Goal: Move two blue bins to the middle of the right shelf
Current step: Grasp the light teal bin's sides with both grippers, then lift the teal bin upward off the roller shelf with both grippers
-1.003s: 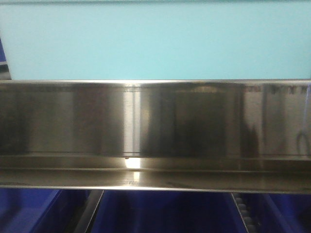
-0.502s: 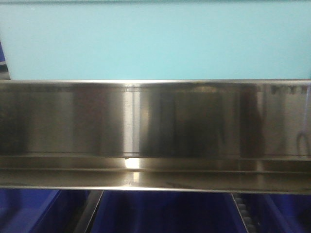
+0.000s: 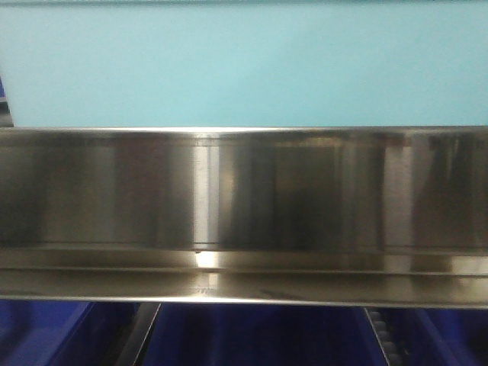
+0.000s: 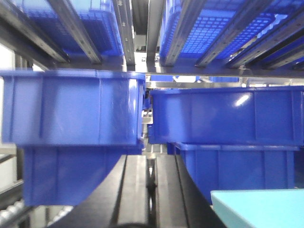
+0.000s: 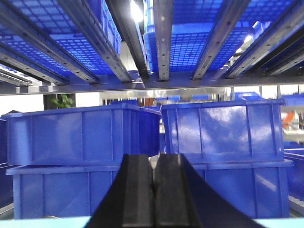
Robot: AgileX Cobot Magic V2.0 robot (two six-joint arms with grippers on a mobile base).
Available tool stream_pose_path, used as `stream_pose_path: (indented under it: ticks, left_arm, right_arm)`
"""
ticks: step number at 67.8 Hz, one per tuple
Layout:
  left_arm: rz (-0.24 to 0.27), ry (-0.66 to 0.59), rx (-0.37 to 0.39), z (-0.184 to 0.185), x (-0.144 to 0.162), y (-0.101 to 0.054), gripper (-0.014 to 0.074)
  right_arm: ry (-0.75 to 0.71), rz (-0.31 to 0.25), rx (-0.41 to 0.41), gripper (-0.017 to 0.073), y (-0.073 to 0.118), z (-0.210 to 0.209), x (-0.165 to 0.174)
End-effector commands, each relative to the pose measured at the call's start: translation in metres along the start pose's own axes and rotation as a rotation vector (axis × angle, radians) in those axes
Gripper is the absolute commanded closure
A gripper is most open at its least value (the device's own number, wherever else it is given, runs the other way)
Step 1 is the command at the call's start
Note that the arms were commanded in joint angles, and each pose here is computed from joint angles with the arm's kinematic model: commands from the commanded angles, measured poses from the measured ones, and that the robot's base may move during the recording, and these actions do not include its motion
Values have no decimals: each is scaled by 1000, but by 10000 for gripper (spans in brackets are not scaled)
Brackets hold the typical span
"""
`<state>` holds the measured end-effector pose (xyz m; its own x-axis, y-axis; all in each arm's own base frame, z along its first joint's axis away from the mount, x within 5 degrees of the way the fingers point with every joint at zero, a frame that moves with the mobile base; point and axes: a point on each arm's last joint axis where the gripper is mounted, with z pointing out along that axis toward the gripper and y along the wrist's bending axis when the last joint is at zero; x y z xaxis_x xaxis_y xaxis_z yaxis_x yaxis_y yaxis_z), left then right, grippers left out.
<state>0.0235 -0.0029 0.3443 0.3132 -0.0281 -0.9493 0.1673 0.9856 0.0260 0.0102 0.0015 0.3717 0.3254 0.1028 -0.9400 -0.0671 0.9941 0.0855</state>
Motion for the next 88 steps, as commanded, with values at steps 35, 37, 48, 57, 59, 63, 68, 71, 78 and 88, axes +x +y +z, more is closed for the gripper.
stream_pose_path:
  ticks: [35,37,48,57,59,63,68,71,78,88]
  left_arm:
    - [-127,393,158,98,-58,-17,15]
    - [-126,424,190,105,-60,-21,15]
    - [-93,679,291,148,-59,-47,26]
    - [-58,900,296,187,-50,-63,26]
    - [-48,948,294,193,-47,-65,26]
    - [-37,1023,288,209,-41,-71,26]
    - [-23,1117,280,225,-31,-78,26]
    - [-31,1156,281,233,-28,-82,26]
    - [-61,1230,259,252,-15,-91,26]
    - [-68,1291,238,271,9,-100,26]
  right_arm:
    - [289,55,-88,13,14,70,-49]
    - [340,44,-125,13,17,78,-48]
    - [657,34,-253,13,34,125,-43]
    - [842,14,-305,13,45,164,-40]
    - [875,11,-311,13,46,172,-38]
    - [938,3,-322,13,49,185,-36]
    - [1023,-10,-333,13,53,202,-28]
    - [1083,-18,-344,13,56,210,-19]
    - [1179,-56,-360,13,64,225,1]
    - [1267,-96,-304,13,76,239,29]
